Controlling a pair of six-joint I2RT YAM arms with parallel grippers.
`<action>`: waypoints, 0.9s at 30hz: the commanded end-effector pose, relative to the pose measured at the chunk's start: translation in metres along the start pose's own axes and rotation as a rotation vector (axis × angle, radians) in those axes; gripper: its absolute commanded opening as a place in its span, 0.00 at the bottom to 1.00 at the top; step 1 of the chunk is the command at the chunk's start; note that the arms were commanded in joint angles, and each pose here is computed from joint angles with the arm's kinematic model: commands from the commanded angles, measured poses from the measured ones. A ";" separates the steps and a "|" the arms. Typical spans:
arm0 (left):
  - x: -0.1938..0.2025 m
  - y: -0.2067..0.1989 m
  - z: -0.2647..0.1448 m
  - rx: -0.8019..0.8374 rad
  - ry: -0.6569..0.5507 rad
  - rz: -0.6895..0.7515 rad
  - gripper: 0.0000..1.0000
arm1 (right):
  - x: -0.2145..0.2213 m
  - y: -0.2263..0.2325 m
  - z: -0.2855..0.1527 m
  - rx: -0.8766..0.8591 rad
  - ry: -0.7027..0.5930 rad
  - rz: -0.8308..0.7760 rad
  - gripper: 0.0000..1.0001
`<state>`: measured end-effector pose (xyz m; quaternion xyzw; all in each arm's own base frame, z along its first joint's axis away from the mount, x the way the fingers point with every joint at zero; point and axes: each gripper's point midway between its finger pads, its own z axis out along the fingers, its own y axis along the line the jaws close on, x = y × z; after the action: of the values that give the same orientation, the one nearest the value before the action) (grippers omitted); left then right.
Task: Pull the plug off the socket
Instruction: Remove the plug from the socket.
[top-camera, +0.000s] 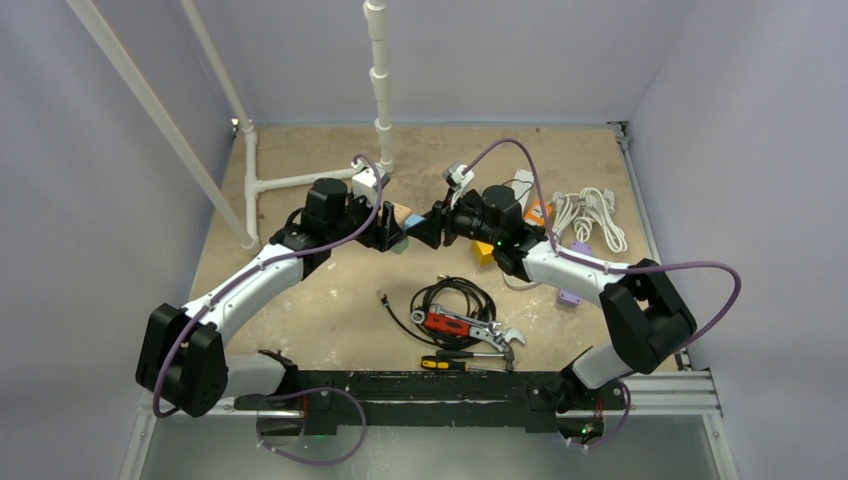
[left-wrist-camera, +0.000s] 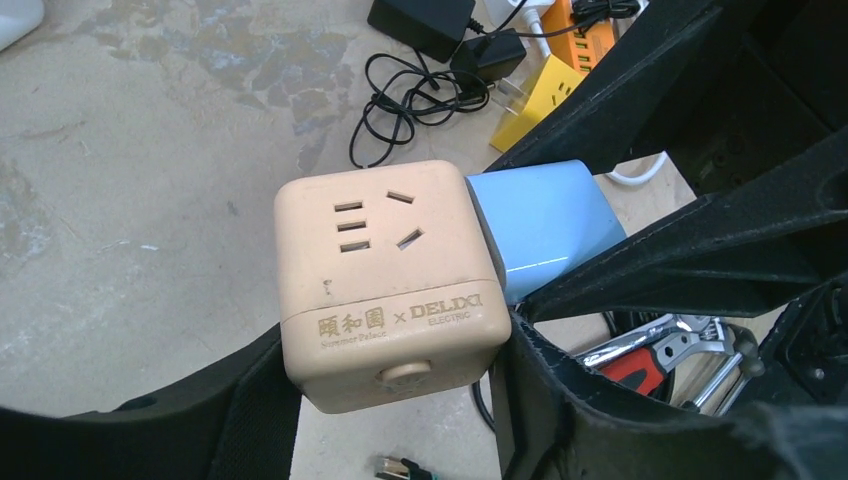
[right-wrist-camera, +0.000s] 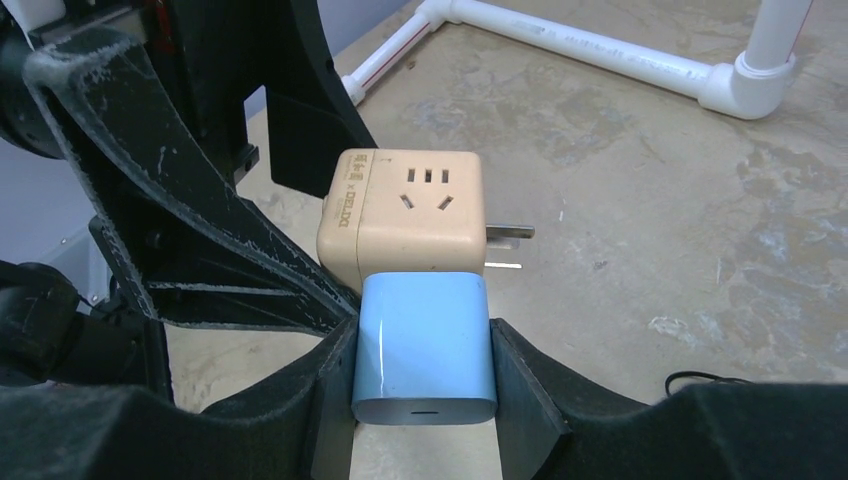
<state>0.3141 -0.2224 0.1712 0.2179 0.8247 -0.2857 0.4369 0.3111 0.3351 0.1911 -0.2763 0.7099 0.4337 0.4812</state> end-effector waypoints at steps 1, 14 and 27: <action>-0.022 -0.005 0.003 0.034 -0.060 0.008 0.44 | -0.029 0.018 -0.004 -0.075 -0.093 -0.077 0.00; -0.013 -0.012 0.000 -0.026 -0.009 0.183 0.00 | -0.023 0.001 0.007 -0.006 -0.036 -0.062 0.00; -0.030 -0.003 -0.007 0.008 -0.071 0.052 0.00 | -0.016 -0.011 0.006 0.045 -0.062 -0.058 0.00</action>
<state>0.3116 -0.2217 0.1585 0.2620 0.8319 -0.2205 0.4367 0.3129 0.3325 0.1758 -0.2825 0.7259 0.4163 0.4690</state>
